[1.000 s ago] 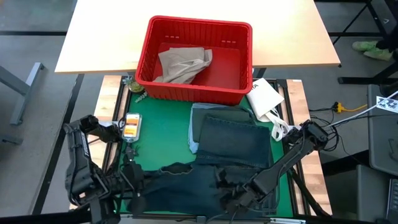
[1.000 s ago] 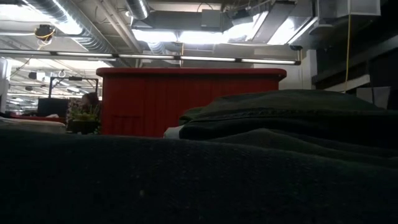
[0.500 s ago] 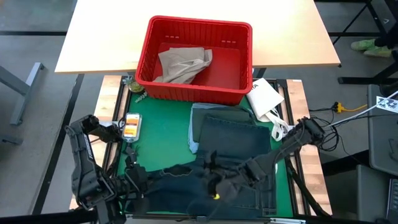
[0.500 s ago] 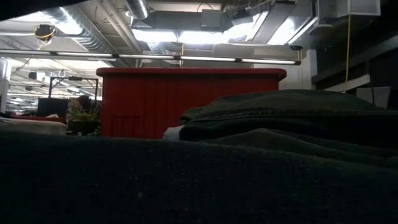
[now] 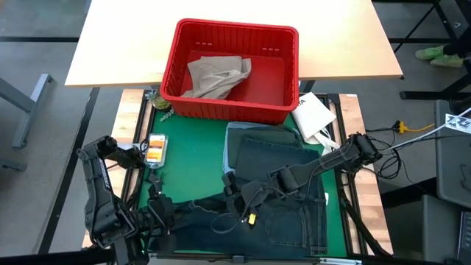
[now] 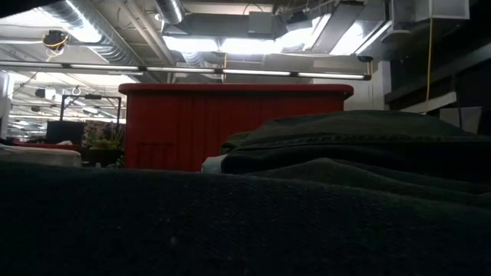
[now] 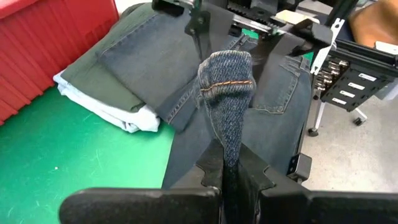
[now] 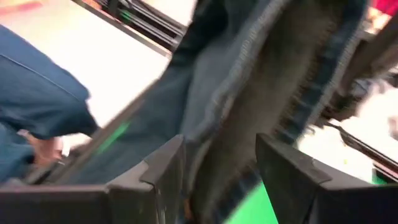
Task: Fold Laundry from Bin
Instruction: Fold the dark blue pants
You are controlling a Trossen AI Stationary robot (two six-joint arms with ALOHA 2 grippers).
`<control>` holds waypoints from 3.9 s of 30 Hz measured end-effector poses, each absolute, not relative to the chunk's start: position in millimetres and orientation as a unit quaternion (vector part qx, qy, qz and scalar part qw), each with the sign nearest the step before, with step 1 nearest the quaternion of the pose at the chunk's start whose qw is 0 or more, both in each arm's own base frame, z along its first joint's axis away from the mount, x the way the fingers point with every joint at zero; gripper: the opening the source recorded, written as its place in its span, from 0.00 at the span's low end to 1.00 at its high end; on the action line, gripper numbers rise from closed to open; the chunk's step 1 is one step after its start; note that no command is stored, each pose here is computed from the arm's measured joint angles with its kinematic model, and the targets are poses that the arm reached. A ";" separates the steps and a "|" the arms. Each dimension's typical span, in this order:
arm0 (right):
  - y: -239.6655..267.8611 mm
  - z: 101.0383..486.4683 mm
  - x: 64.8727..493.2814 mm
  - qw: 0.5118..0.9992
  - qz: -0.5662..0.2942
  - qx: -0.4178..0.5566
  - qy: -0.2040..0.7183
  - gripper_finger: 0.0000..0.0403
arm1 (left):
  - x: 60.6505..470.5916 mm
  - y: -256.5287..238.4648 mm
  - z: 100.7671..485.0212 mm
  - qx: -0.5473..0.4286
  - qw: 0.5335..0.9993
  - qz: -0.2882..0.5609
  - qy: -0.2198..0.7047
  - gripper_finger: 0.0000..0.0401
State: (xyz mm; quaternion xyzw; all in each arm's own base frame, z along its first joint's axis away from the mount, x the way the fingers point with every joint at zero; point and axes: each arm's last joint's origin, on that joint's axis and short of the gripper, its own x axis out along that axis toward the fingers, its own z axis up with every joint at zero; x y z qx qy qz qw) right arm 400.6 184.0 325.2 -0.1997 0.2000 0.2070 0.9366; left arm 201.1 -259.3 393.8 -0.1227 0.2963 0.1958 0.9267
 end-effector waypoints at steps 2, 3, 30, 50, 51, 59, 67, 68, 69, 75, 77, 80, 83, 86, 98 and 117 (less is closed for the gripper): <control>182.1 326.8 402.5 0.938 0.221 -0.189 0.191 0.48 | 201.2 -259.2 393.8 -0.123 0.927 0.196 0.296 0.02; 180.8 327.2 403.3 0.938 0.223 -0.184 0.189 0.48 | 201.2 -259.2 393.8 -0.123 0.927 0.196 0.296 0.02; 177.0 321.8 428.0 0.952 0.215 -0.187 0.108 0.41 | 201.4 -260.2 393.9 -0.129 0.925 0.192 0.300 0.02; 173.6 308.8 424.0 0.891 0.223 -0.369 0.144 0.03 | 201.3 -261.4 392.0 -0.048 0.923 0.142 0.355 0.30; 172.5 307.7 423.8 0.885 0.212 -0.386 0.151 0.03 | 201.0 -261.8 391.5 -0.047 0.920 0.135 0.366 0.32; 174.5 301.6 419.2 0.833 0.227 -0.476 0.166 0.03 | 199.4 -265.6 376.3 -0.054 0.901 0.129 0.410 0.40; 196.2 282.0 392.8 0.758 0.309 -0.519 0.248 0.01 | 196.1 -264.6 323.2 -0.051 0.854 0.186 0.483 0.36; 198.7 280.4 389.6 0.753 0.309 -0.520 0.259 0.02 | 195.7 -264.2 318.8 -0.049 0.851 0.191 0.488 0.35; 201.3 279.2 386.6 0.747 0.306 -0.526 0.269 0.02 | 195.1 -263.6 314.5 -0.044 0.847 0.194 0.493 0.34; 218.9 276.2 372.7 0.726 0.314 -0.544 0.281 0.03 | 191.4 -260.4 288.6 -0.038 0.810 0.209 0.546 0.33; 224.1 274.4 370.2 0.722 0.322 -0.545 0.279 0.02 | 190.5 -259.9 277.2 -0.038 0.803 0.213 0.555 0.33; 231.0 269.2 366.0 0.712 0.333 -0.547 0.286 0.02 | 189.3 -260.8 258.8 -0.046 0.789 0.207 0.577 0.33; 233.1 256.0 366.0 0.701 0.344 -0.544 0.307 0.03 | 189.6 -260.6 242.1 -0.066 0.769 0.199 0.604 0.33; 234.6 236.9 366.0 0.684 0.353 -0.537 0.346 0.03 | 191.6 -260.5 230.6 -0.076 0.764 0.186 0.613 0.33; 239.5 194.1 372.9 0.647 0.367 -0.538 0.397 0.03 | 204.4 -236.5 197.8 -0.027 0.745 0.169 0.644 0.33; 237.8 194.7 377.8 0.658 0.282 -0.562 0.414 0.03 | 183.6 -196.6 157.6 -0.047 0.655 0.275 0.702 0.32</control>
